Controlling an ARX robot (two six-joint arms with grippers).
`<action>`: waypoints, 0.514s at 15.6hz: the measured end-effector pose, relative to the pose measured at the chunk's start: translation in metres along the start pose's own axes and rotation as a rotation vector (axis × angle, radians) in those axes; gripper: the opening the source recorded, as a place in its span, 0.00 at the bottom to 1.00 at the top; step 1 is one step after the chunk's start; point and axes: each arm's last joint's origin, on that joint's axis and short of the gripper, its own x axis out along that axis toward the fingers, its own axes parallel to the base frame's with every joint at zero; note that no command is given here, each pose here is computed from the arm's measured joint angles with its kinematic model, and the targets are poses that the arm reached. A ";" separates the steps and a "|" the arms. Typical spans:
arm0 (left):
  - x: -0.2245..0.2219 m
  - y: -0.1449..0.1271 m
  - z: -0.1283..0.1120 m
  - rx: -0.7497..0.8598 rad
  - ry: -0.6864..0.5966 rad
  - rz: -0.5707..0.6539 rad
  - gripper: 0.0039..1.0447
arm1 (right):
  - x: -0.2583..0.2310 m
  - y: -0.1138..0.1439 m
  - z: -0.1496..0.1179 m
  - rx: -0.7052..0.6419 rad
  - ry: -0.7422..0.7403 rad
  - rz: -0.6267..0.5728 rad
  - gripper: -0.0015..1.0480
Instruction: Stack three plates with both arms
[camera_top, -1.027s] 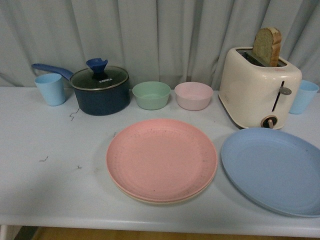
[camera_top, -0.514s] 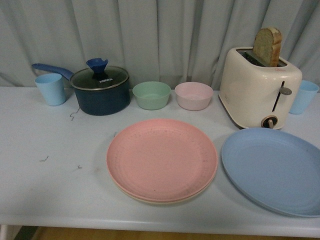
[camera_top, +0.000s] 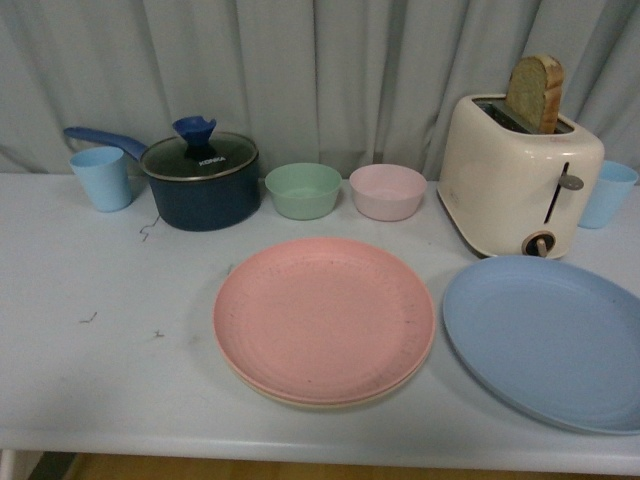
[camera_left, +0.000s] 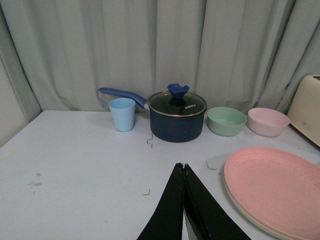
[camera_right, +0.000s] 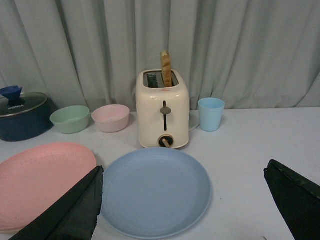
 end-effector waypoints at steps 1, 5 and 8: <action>0.000 0.000 0.000 0.000 0.000 0.000 0.01 | 0.000 0.000 0.000 0.000 0.000 0.000 0.94; -0.003 0.000 0.000 0.000 0.002 0.000 0.01 | 0.000 0.000 0.000 0.000 0.000 0.000 0.94; -0.009 0.000 -0.005 0.000 0.041 0.001 0.01 | 0.000 0.000 0.000 0.000 0.000 0.000 0.94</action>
